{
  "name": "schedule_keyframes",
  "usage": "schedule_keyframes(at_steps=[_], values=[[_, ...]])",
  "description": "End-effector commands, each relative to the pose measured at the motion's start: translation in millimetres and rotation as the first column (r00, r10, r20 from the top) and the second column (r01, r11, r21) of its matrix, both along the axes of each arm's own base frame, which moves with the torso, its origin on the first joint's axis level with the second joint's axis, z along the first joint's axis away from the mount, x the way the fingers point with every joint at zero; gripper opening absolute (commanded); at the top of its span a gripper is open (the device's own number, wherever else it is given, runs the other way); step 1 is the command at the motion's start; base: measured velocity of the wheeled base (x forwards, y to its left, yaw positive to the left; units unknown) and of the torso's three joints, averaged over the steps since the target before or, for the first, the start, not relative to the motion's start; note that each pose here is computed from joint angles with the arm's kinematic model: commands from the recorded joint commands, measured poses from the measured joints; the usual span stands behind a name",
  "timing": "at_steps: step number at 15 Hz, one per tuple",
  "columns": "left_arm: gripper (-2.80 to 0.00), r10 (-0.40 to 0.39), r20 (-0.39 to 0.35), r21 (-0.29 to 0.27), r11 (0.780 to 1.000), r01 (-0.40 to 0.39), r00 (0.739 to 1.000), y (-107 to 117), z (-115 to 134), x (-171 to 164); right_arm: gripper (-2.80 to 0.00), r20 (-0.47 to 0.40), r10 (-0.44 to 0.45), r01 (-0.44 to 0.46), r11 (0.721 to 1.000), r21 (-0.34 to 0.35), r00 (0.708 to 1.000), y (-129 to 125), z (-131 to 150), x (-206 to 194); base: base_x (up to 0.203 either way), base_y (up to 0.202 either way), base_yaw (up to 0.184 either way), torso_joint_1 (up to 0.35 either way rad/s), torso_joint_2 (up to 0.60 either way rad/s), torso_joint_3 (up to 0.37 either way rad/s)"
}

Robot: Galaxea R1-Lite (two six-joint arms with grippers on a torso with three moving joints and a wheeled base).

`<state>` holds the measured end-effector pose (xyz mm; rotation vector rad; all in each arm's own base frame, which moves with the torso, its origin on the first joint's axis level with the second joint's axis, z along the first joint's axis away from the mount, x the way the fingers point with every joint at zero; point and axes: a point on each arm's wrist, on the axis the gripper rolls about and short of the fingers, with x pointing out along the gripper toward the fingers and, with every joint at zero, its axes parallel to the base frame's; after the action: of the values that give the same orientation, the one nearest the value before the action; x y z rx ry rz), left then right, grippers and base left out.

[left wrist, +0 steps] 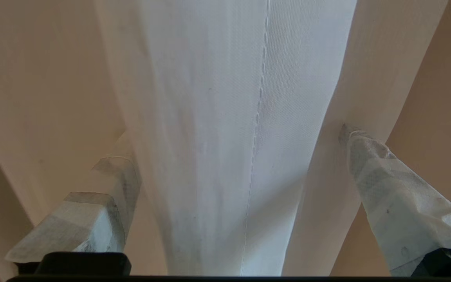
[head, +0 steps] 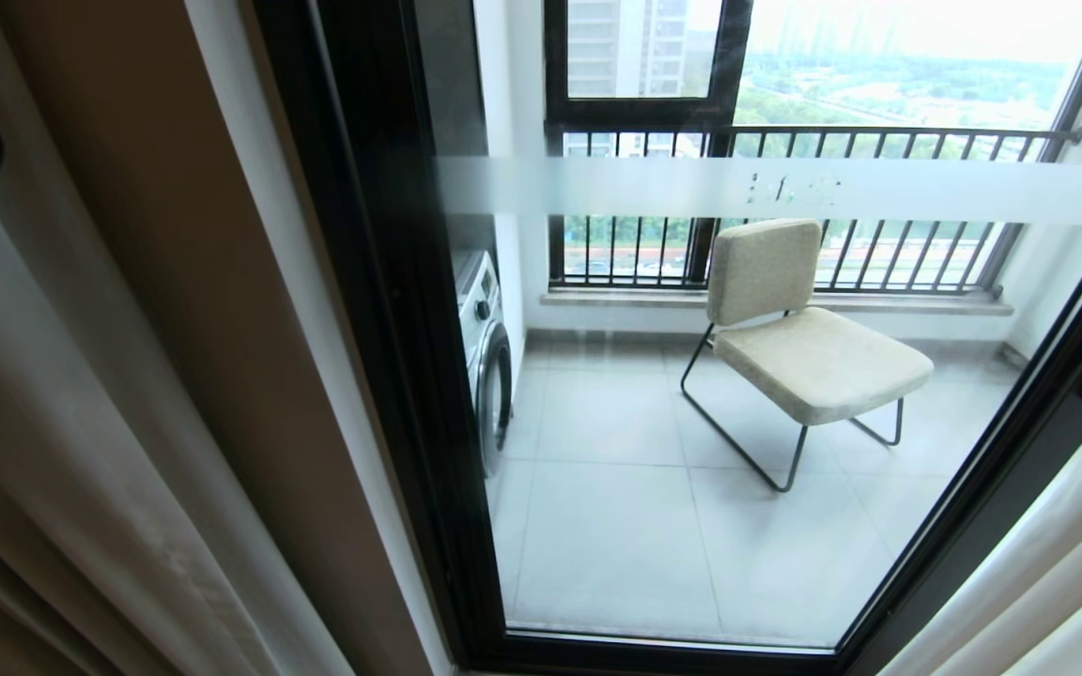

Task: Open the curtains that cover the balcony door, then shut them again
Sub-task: Close the inner curtains on both sides

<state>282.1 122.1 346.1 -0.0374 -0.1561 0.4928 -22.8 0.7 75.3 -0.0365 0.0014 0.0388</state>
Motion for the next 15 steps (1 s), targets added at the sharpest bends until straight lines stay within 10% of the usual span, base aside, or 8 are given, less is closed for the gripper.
schedule_keyframes(at_steps=[1,10,11,15], values=[[0.0,-0.011,-0.016,-0.007,1.0,0.011,1.0,6,-7,14,-2.8,0.001,0.001,-0.001,1.0,0.0,1.0,0,0,0,0.0,0.0,0.0,0.0,0.0,0.0],[0.0,-0.039,0.003,0.005,0.999,0.039,0.999,12,-5,40,-2.8,0.001,0.001,-0.001,1.0,0.0,1.0,0,0,0,0.0,0.0,0.0,0.0,0.0,0.0],[-2.8,-0.039,0.003,0.005,0.999,0.039,0.999,12,-5,40,-2.8,0.001,0.001,-0.001,1.0,0.0,1.0,0,0,0,0.0,0.0,0.0,0.0,0.0,0.0],[-2.8,-0.047,0.006,0.006,0.999,0.047,0.999,8,-4,40,-2.8,0.001,0.001,-0.001,1.0,0.0,1.0,0,0,0,0.0,0.0,0.0,0.0,0.0,0.0]])
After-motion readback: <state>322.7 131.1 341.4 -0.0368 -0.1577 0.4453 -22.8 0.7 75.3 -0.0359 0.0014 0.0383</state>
